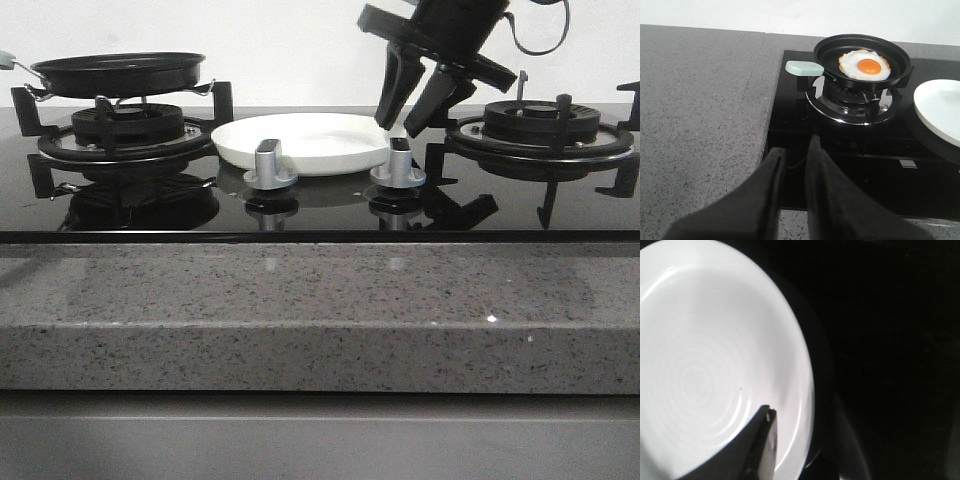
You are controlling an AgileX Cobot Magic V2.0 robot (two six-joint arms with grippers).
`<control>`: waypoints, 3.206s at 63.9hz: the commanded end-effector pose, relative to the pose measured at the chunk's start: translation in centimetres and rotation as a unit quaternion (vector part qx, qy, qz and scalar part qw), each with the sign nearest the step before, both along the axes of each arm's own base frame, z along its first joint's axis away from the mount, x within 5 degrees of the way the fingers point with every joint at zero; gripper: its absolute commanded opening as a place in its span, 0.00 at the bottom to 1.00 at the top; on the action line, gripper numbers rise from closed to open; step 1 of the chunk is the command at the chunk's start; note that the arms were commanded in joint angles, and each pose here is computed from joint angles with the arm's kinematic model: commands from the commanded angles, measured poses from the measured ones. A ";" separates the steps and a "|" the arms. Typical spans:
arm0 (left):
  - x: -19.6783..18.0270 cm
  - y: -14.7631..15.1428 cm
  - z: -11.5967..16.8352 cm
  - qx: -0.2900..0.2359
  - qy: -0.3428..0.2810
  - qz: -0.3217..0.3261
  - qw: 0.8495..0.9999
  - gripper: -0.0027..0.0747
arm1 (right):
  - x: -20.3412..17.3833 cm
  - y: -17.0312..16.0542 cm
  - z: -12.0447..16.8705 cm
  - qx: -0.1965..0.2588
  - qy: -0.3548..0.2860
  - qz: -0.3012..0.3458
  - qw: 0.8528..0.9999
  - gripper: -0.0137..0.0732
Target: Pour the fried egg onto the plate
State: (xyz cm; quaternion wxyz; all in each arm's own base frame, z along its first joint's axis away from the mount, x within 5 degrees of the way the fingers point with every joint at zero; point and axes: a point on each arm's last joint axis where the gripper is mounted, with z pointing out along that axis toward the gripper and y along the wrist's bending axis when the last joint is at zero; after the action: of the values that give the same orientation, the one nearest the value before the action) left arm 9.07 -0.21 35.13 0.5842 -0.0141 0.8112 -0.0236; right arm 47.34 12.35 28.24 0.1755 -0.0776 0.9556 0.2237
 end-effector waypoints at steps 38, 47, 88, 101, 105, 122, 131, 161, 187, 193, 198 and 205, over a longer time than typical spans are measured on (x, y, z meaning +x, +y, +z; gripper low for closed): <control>0.3 -0.1 1.4 -0.008 -0.044 -0.002 0.999 0.18 | -1.7 -0.4 3.9 0.018 -0.005 0.017 1.000 0.40; 0.3 -0.1 1.4 -0.008 -0.044 -0.002 0.999 0.18 | -1.4 -0.3 3.1 0.019 0.005 0.018 1.000 0.40; 0.3 -0.1 1.4 -0.008 -0.044 -0.002 0.999 0.18 | -1.1 -0.3 2.3 0.019 0.012 0.018 1.000 0.15; 0.3 -0.1 1.4 -0.008 -0.044 -0.002 0.999 0.18 | -1.5 -0.6 3.8 0.023 -0.007 0.013 1.000 0.09; 0.3 -0.1 1.4 -0.008 -0.044 -0.002 0.999 0.18 | -1.9 -0.7 4.5 0.024 -0.014 0.014 1.000 0.09; 0.3 -0.1 1.4 -0.008 -0.044 -0.002 0.999 0.18 | -4.5 -1.1 9.8 0.032 -0.070 0.016 0.997 0.09; 0.3 -0.1 1.4 -0.008 -0.044 -0.002 0.999 0.18 | -7.1 -1.5 13.0 0.036 -0.099 0.018 0.994 0.09; 0.3 -0.1 1.4 -0.008 -0.044 -0.002 0.999 0.18 | -15.6 0.2 12.0 0.026 -0.126 0.039 0.991 0.09; 0.3 -0.1 1.4 -0.008 -0.044 -0.002 0.999 0.18 | -15.2 0.6 7.1 0.005 -0.104 0.022 0.994 0.09; 0.3 -0.1 1.4 -0.008 -0.044 -0.002 0.999 0.18 | -15.2 0.6 7.1 0.005 -0.103 0.023 0.994 0.09; 0.3 -0.1 1.4 -0.008 -0.044 -0.002 0.999 0.18 | -15.2 0.6 7.1 0.004 -0.102 0.023 0.994 0.09; 0.3 -0.1 1.4 -0.008 -0.044 -0.002 0.999 0.18 | -15.2 0.6 7.1 0.004 -0.102 0.023 0.994 0.09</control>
State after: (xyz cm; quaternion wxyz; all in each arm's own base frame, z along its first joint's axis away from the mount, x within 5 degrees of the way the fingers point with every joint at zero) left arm 9.07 -0.21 35.11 0.5835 -0.0142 0.8117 -0.0236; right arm 32.57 13.10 32.92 0.2184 -0.1209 0.9455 0.2092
